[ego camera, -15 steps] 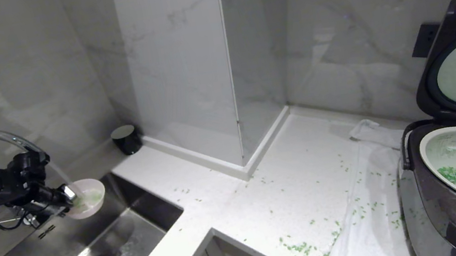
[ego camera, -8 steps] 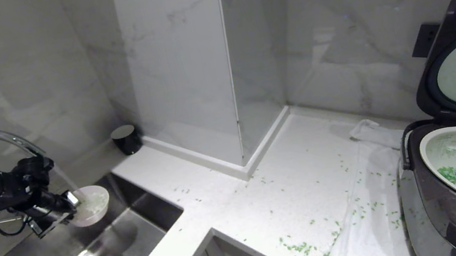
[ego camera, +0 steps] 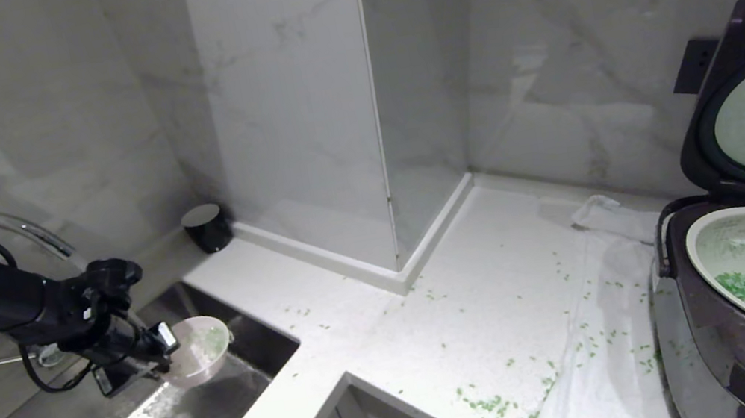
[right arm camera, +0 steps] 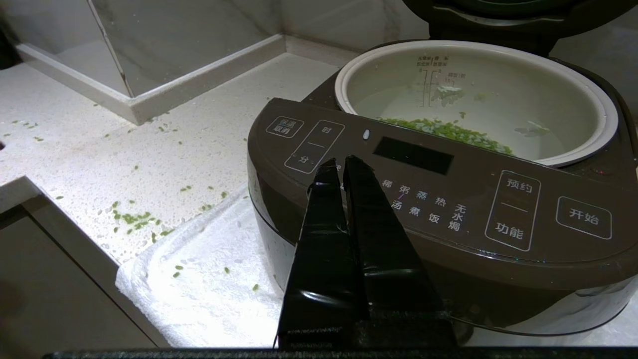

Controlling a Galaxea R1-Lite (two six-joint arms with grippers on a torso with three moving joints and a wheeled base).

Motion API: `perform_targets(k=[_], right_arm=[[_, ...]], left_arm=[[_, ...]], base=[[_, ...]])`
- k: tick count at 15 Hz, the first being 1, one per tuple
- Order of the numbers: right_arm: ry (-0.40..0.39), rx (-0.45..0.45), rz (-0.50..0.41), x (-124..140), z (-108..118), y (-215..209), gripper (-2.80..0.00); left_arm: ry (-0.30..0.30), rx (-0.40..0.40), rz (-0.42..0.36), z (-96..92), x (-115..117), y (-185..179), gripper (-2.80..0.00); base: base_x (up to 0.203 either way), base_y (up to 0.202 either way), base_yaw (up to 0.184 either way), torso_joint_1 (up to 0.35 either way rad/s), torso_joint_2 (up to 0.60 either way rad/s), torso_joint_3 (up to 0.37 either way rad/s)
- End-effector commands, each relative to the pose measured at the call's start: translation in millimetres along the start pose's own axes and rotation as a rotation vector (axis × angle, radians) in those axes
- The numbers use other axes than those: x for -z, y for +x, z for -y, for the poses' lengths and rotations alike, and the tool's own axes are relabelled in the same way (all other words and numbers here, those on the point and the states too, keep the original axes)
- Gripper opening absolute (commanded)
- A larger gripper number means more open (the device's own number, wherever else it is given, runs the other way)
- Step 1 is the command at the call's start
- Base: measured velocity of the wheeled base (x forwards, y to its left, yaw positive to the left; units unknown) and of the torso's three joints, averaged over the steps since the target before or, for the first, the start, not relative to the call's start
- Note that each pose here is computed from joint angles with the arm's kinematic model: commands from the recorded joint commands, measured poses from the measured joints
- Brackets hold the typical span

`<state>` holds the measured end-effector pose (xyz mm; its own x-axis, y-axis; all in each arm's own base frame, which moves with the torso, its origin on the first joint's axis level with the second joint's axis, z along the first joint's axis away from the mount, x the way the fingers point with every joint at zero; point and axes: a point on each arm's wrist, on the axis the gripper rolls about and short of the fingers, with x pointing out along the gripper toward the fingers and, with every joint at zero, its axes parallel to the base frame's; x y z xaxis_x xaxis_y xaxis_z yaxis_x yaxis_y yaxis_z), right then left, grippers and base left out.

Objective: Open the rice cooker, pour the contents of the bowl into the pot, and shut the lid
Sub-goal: Fill a bowl with water from the tap, then place the bowl on the table

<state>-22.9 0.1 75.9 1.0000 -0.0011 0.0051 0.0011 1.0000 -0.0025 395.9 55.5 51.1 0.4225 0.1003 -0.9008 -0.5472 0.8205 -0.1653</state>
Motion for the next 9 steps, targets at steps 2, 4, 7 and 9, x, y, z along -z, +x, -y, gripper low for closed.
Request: perform_targets(k=[2,4,7,9], right_arm=[[-0.001,0.001,-0.002,0,0,0,-2.80],[-0.001,-0.001,-0.002,0,0,0,-2.80],[-0.001,-0.001,-0.002,0,0,0,-2.80],[-0.001,0.000,-0.002,0,0,0,-2.80]], left_arm=[[0.062,0.052,0.007,31.5,18,-20,-2.80],[0.092,0.085,0.003,53.4,32,-26,-2.80],[0.156,0.137,-0.010,88.5,56,-34,-2.80],[0.211,0.179,-0.007,114.5,70,-40,-2.80]], base=[[0.000,0.000,0.000,0.000,0.00,0.000],[0.000,0.000,0.000,0.000,0.00,0.000],[0.000,0.000,0.000,0.000,0.00,0.000],[0.000,0.000,0.000,0.000,0.00,0.000]])
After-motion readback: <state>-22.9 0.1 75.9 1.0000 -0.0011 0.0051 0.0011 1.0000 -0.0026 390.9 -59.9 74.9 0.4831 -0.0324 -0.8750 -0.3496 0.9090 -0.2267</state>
